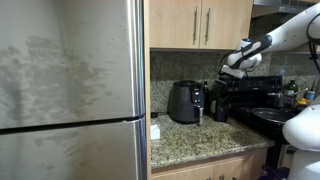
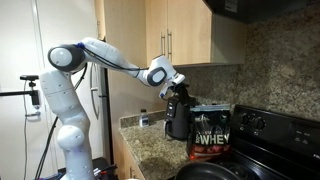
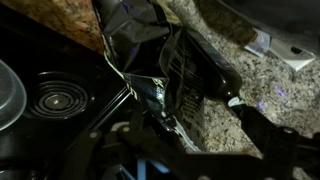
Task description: Move the packet of whey to the left side of the countertop
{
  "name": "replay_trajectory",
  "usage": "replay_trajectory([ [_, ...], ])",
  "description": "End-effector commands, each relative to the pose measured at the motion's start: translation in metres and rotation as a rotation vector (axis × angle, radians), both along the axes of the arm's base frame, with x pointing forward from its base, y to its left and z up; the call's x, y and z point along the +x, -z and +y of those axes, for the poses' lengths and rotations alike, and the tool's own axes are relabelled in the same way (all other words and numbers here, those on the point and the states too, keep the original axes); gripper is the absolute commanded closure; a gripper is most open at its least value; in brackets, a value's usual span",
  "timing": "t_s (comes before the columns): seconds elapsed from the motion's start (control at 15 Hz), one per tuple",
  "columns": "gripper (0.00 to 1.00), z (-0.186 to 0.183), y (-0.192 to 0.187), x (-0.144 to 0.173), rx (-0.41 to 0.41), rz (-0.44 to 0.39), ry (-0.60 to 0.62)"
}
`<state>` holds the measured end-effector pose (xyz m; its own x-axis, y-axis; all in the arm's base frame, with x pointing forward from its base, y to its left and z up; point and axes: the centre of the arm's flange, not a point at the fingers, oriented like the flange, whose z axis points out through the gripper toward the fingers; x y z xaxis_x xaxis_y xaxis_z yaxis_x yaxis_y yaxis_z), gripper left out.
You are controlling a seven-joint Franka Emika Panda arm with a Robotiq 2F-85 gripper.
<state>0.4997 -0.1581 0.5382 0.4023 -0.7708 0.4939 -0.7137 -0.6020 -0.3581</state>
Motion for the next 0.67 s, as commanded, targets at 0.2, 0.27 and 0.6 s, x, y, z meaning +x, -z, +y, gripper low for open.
replay_trajectory([
  [0.2, 0.00, -0.032, 0.022, 0.064, -0.142, -0.051, 0.143],
  [0.27, 0.00, -0.028, 0.028, 0.044, -0.109, -0.062, 0.110],
  [0.6, 0.00, -0.038, 0.036, 0.066, -0.104, 0.020, 0.110],
])
